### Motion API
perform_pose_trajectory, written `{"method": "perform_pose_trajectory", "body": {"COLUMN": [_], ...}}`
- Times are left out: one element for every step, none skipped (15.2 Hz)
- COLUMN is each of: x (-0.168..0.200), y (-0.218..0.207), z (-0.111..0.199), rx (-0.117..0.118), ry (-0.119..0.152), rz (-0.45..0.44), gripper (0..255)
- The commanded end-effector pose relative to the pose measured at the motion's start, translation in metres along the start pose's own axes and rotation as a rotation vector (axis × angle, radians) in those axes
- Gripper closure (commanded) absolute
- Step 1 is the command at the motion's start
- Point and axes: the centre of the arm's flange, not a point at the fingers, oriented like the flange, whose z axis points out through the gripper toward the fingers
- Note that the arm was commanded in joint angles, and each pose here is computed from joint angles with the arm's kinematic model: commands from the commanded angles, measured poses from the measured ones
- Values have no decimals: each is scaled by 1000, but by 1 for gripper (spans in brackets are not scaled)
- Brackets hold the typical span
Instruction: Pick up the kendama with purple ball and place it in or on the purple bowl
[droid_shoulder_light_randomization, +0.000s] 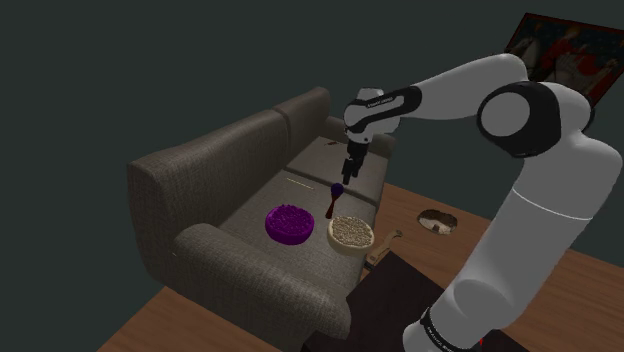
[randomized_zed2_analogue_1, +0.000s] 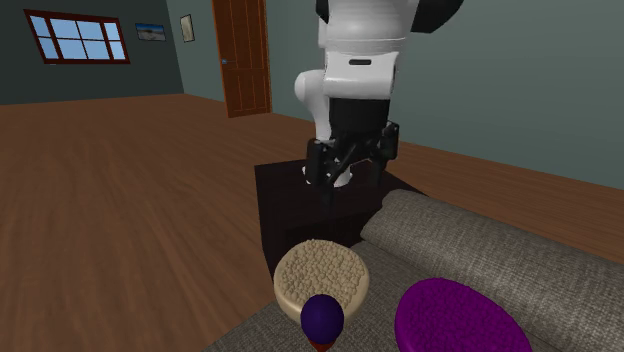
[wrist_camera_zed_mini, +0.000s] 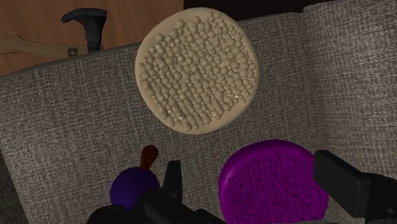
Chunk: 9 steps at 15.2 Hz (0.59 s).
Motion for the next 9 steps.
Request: {"method": "perform_pose_trajectory", "body": {"x": [17, 24, 31, 38, 44, 51, 58, 65, 72], "y": [20, 29, 39, 49, 59, 68, 78, 88, 98], "z": [15, 21, 27, 33, 40, 46, 52, 58, 64], "rx": [4, 6, 8, 10, 13, 15, 17, 19, 21], "ry": [1, 1, 2, 2, 3, 3, 3, 4, 4], "rz": [-1, -2, -2, -2, -2, -3, -3, -3, -3], "gripper": [0, 0, 0, 0, 0, 0, 0, 0, 0]}}
